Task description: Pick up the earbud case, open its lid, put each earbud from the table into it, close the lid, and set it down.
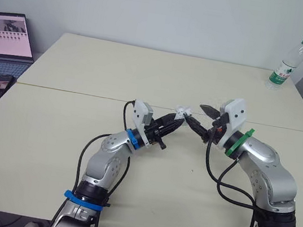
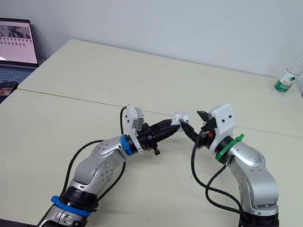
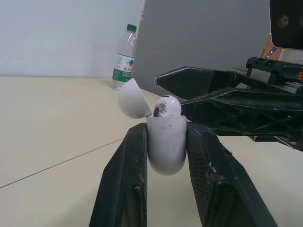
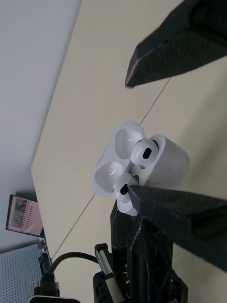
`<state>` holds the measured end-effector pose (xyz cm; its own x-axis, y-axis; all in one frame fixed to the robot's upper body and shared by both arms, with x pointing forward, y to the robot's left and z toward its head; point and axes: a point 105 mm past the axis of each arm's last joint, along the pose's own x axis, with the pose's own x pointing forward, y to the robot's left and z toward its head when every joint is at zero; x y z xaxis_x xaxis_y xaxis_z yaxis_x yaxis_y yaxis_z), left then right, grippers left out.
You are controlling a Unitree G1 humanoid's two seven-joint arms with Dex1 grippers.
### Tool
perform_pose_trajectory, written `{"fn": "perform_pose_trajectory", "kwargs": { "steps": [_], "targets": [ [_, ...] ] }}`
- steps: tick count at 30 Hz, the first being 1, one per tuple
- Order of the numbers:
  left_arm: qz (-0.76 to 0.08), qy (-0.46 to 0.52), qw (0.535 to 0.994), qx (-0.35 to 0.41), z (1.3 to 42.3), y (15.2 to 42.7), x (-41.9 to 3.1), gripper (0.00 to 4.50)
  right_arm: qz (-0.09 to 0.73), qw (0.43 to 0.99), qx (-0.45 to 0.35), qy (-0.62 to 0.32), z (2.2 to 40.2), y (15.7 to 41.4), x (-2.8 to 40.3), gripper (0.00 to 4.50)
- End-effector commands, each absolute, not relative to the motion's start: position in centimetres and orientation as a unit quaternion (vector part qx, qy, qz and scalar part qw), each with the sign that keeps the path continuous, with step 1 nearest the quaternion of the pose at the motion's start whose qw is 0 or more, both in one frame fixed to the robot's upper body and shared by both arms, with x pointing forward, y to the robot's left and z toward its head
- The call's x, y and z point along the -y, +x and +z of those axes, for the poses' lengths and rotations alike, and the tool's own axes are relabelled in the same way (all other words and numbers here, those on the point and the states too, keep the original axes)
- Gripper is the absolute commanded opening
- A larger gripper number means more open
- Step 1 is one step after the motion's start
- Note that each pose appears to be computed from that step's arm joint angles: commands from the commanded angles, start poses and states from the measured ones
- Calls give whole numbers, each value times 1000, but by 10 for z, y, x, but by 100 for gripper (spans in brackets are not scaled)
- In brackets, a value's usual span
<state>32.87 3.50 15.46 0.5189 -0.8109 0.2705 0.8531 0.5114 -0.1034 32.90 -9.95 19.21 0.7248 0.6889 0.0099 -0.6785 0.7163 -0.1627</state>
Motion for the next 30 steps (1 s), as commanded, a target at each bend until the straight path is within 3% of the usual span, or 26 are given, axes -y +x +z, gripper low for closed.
{"fn": "perform_pose_trajectory", "kwargs": {
  "steps": [1,8,13,16,18,26,30],
  "targets": [
    [-497,-110,850,139,177,321,-30,84,376,922,69,-67,210,327,99,446],
    [-496,-108,851,137,176,321,-33,84,409,907,95,-30,235,320,108,446],
    [-515,-129,835,142,181,317,-35,84,400,913,79,15,249,332,133,446],
    [-540,-182,810,139,192,313,-39,84,391,917,57,55,250,342,155,384],
    [-555,-198,797,134,195,309,-40,84,391,917,42,71,248,345,162,317],
    [-621,-208,752,82,191,296,-39,84,482,867,-93,92,214,324,147,11],
    [-642,-208,735,66,190,293,-38,84,520,839,-116,108,212,314,132,5]
  ]
}}
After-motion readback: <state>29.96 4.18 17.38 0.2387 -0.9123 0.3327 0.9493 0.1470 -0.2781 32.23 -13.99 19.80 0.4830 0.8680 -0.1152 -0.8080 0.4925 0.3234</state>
